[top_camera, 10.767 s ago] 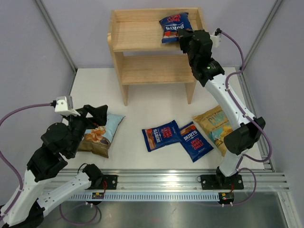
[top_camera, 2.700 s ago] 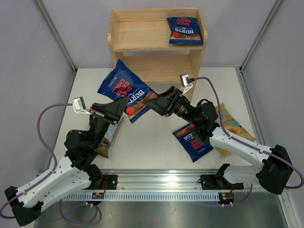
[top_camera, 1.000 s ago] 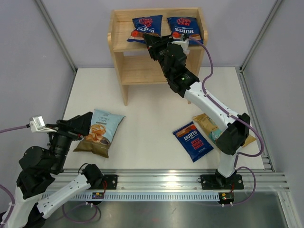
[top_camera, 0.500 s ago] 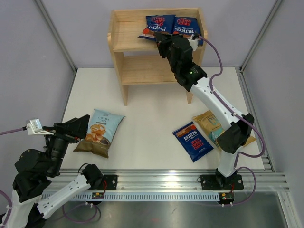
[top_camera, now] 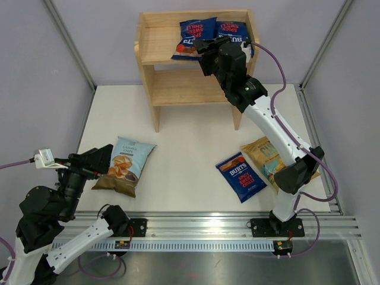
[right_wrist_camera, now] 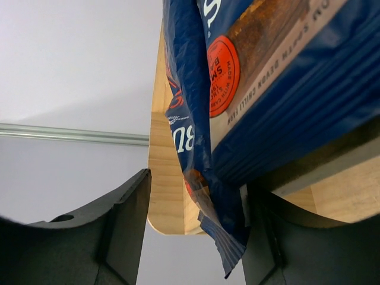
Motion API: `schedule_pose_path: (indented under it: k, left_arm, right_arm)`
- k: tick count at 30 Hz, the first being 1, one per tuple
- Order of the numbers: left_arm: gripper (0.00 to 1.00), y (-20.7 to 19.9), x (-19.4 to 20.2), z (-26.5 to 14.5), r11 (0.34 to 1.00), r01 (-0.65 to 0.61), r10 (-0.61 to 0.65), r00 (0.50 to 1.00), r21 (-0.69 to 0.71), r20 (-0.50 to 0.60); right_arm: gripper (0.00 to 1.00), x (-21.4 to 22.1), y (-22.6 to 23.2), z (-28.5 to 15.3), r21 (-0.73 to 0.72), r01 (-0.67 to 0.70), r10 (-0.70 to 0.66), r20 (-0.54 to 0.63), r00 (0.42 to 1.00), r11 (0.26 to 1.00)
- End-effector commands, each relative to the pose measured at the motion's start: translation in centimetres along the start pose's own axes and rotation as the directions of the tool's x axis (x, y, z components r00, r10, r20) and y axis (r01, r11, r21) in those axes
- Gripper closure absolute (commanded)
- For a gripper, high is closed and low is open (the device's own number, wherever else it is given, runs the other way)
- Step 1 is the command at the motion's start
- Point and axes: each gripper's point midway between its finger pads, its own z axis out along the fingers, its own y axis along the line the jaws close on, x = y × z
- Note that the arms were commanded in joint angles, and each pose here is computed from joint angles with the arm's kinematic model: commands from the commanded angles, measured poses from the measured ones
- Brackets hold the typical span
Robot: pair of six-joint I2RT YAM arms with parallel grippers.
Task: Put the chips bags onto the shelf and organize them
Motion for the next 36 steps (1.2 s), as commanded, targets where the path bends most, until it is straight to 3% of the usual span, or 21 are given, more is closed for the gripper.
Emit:
schedule_pose_path:
  k: [1,6,9,12,18,27,36]
  left_arm:
    - [0.14,-0.7,-0.9,-0.1,1.000,0.003,-0.003,1.000,0.021,0.010]
    - [0.14,-0.8,-0.8,-0.1,1.000,0.000,0.000,1.000,0.021,0.002]
    - [0.15,-0.8,-0.6,-0.1,1.000,-0.003,0.003,1.000,0.022,-0.003]
    - [0.15,-0.9,-0.5,0.0,1.000,-0.002,0.002,1.000,0.025,-0.008]
    - [0.15,-1.1,-0.2,0.0,0.999,0.007,-0.007,1.000,0.036,-0.014]
    - [0.15,-1.0,-0.1,0.1,0.999,0.004,-0.003,1.000,0.034,-0.012]
    - [0.15,-0.7,-0.5,-0.1,1.000,-0.002,0.002,1.000,0.025,0.000]
  right_arm:
    - [0.37,-1.2,0.0,-2.3,0.040,0.024,-0.024,-0.013,1.000,0.999]
    - [0.38,-1.5,-0.7,-3.2,0.059,0.018,-0.016,-0.030,0.999,0.998]
    - [0.49,-1.8,-0.3,-4.0,0.041,-0.003,0.004,-0.033,0.999,0.999]
    - [0.67,-2.3,0.2,-4.6,0.018,-0.003,0.003,-0.022,1.000,1.000]
    - [0.80,-2.8,1.2,-4.4,-0.006,-0.005,0.005,-0.026,1.000,1.000]
    - [0.85,-5.0,1.4,-1.4,0.018,-0.028,0.029,-0.025,0.999,0.999]
    - [0.84,-4.2,0.9,-0.5,0.011,-0.003,0.005,-0.124,0.992,1.000]
